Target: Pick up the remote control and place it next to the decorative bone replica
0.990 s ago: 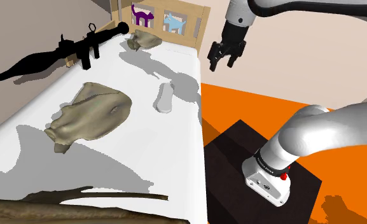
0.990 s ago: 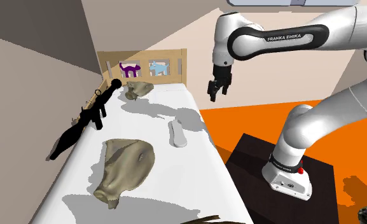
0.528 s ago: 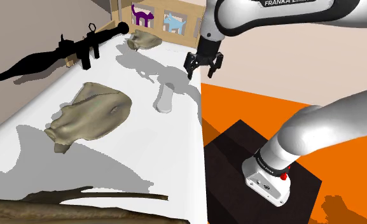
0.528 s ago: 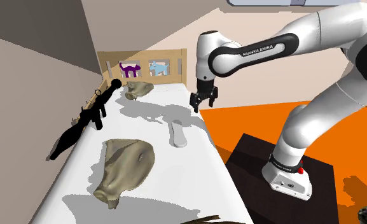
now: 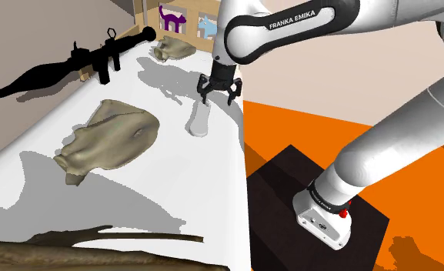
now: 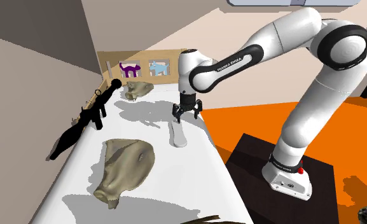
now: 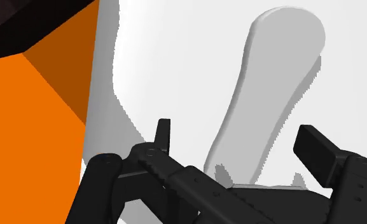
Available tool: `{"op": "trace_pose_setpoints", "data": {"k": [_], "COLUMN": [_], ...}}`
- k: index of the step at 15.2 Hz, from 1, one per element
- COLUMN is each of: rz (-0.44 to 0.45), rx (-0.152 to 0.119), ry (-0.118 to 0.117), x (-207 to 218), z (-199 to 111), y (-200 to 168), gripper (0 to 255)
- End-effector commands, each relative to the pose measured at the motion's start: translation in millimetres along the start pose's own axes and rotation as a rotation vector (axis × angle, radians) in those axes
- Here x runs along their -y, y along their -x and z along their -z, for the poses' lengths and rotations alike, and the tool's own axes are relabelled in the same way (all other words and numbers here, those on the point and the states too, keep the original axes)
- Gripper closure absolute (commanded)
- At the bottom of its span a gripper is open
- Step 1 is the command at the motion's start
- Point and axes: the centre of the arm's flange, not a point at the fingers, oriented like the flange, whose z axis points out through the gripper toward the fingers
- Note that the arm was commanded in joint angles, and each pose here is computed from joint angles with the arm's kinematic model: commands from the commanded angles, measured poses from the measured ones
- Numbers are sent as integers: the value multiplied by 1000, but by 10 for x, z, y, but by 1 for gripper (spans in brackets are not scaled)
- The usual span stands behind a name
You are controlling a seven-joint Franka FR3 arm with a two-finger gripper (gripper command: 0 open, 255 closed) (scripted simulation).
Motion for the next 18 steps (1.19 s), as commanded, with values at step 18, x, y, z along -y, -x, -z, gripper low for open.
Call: {"op": "trace_pose_setpoints", "data": {"k": [18], "rz": [-134], "rx": [7], "ry": [-14], "x": [396], "z": [-811], "y": [-265], "gripper": [0]}}
